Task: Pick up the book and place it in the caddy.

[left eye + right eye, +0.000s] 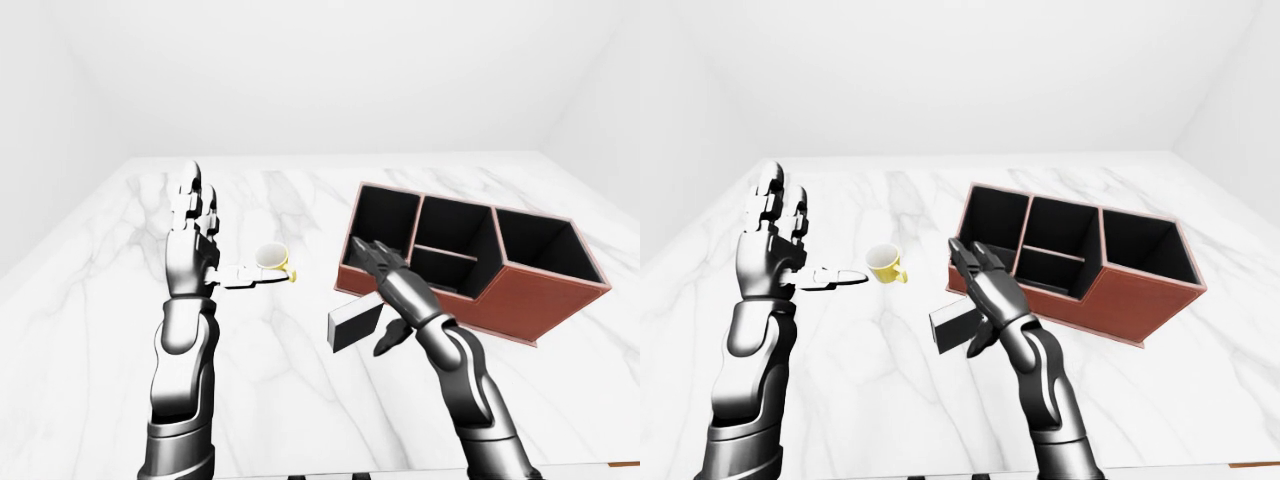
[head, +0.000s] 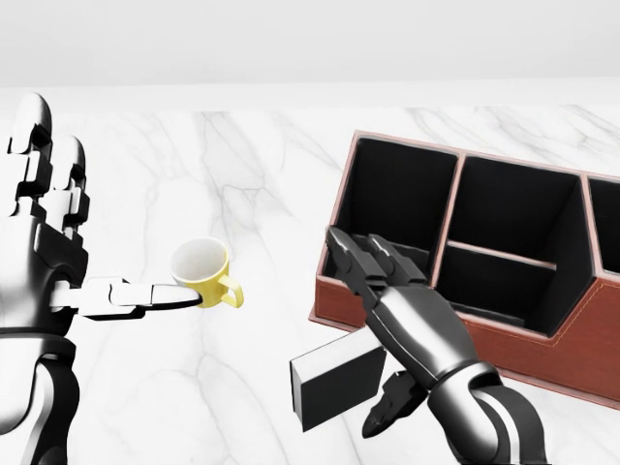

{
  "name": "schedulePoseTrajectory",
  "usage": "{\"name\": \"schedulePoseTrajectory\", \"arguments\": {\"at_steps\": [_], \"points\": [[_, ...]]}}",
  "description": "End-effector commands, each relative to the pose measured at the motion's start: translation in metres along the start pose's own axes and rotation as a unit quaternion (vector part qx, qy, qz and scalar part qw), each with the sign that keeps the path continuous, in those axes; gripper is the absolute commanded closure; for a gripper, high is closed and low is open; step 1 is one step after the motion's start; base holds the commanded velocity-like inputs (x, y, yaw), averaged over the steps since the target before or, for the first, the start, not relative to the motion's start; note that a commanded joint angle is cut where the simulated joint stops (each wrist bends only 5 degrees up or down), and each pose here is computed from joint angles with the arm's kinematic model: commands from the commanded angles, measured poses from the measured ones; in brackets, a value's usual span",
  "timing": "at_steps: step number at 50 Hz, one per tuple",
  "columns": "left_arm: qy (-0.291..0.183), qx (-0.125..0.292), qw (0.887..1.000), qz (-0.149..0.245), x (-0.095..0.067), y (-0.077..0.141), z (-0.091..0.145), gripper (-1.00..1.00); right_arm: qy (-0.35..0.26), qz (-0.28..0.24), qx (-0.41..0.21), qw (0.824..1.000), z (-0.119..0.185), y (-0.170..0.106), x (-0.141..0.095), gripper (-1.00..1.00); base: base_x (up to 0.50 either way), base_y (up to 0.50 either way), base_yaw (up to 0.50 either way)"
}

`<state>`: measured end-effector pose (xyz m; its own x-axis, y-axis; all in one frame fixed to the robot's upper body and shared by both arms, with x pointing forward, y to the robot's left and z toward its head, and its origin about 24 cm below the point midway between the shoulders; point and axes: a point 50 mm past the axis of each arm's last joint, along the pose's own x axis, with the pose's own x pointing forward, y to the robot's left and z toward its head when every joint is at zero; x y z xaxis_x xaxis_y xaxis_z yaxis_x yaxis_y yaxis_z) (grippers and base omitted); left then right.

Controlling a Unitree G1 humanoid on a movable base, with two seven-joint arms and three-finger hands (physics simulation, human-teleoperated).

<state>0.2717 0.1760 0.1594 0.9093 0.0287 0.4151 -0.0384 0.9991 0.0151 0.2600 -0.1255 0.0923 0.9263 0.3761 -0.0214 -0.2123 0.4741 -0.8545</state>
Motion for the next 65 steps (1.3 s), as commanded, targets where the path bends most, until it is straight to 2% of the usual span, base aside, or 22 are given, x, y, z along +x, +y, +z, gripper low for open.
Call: {"name": "schedulePoseTrajectory", "arguments": {"at_steps": [1,14,17,23,30,44,51,53,54,55,57,65], "points": [[0.005,0.0,1.0,-0.001,-0.001,0.0,-0.002,-1.0,-0.023,0.042,-0.054,0.997,0.023,0.013,0.036,-1.0,0.0,0.0,0.0],[0.014,-0.004,1.0,-0.001,-0.001,-0.001,-0.007,-1.0,-0.038,0.078,-0.08,0.993,0.037,0.015,0.065,-1.0,0.0,0.0,0.0],[0.014,-0.004,1.0,-0.001,-0.001,-0.001,-0.007,-1.0,-0.038,0.078,-0.08,0.993,0.036,0.015,0.066,-1.0,0.0,0.0,0.0],[0.018,-0.006,1.0,0.001,-0.003,-0.001,-0.008,-1.0,0.0,0.151,-0.106,0.983,0.017,0.03,0.046,-1.0,0.0,0.0,0.0],[0.02,-0.006,1.0,0.001,-0.003,-0.001,-0.009,-1.0,0.022,0.186,-0.11,0.976,0.004,0.034,0.035,-1.0,0.0,0.0,0.0],[0.03,-0.008,1.0,0.003,-0.002,0.0,-0.014,-1.0,0.019,0.214,-0.117,0.97,0.01,0.041,0.052,-1.0,0.0,0.0,0.0],[0.032,-0.009,0.999,0.006,-0.002,0.002,-0.015,-1.0,0.031,0.236,-0.112,0.965,0.003,0.05,0.057,-1.0,0.0,0.0,0.0],[0.033,-0.009,0.999,0.006,-0.002,0.002,-0.015,-1.0,0.037,0.241,-0.117,0.963,-0.001,0.052,0.057,-0.57,0.0,0.0,0.0],[0.033,-0.01,0.999,0.006,-0.003,0.002,-0.016,-1.0,0.042,0.243,-0.121,0.962,-0.003,0.054,0.056,0.04,0.0,0.0,0.0],[0.034,-0.01,0.999,0.007,-0.003,0.002,-0.016,-1.0,0.044,0.245,-0.122,0.961,-0.004,0.054,0.056,0.29,0.0,0.0,0.0],[0.035,-0.011,0.999,0.008,-0.003,0.003,-0.016,-1.0,0.043,0.258,-0.113,0.958,-0.004,0.057,0.052,1.0,0.0,0.0,0.0],[0.036,-0.014,0.999,0.009,-0.003,0.003,-0.016,-1.0,0.052,0.26,-0.118,0.957,-0.009,0.059,0.052,1.0,0.0,0.0,0.0]]}}
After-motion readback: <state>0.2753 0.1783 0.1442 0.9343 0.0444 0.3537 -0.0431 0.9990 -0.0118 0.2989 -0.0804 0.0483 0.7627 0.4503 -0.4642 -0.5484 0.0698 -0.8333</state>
